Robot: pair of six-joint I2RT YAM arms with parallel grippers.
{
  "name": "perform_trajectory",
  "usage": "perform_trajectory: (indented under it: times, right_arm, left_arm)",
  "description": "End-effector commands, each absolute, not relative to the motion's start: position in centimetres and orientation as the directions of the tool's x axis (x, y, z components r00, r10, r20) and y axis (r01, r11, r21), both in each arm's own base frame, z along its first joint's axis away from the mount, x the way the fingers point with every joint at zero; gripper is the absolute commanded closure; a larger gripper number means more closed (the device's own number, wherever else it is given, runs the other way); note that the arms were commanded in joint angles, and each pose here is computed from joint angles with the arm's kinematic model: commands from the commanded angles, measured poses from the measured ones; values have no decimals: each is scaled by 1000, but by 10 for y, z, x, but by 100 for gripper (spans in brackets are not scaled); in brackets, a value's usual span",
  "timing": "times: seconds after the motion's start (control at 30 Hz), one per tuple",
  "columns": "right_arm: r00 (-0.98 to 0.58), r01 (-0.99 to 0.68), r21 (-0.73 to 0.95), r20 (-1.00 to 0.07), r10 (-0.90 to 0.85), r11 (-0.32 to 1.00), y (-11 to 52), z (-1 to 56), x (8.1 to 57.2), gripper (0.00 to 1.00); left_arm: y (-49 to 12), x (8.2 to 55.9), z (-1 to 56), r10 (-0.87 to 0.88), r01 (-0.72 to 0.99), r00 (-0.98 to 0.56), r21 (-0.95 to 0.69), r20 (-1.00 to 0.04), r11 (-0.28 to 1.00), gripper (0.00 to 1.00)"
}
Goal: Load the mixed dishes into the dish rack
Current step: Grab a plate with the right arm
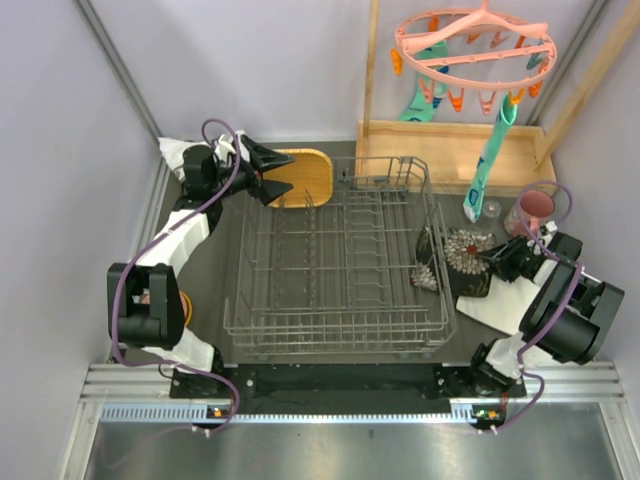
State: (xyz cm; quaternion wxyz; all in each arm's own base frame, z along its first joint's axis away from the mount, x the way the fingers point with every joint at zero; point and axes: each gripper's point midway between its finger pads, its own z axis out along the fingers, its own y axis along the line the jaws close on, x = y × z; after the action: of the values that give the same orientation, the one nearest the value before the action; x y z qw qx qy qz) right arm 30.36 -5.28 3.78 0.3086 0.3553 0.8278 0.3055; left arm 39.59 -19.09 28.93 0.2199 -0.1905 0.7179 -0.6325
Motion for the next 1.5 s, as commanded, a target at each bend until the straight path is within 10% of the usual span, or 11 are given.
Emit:
perform_trajectory:
  times: [0.0, 0.5, 1.47]
  right_arm:
    - [-603, 543, 612, -192, 774, 575, -47, -7, 270, 68]
    - [-596, 544, 618, -191, 780, 567, -47, -1, 272, 100]
    - [-428, 250, 714, -524, 736, 654, -59, 182, 318, 100]
  left_arm:
    - [-189, 391, 308, -548, 82, -826, -990, -134, 119, 4]
    - [-189, 389, 310, -550, 80, -824, -989, -136, 123, 4]
    - [-185, 388, 321, -551, 94, -820, -986, -154, 135, 4]
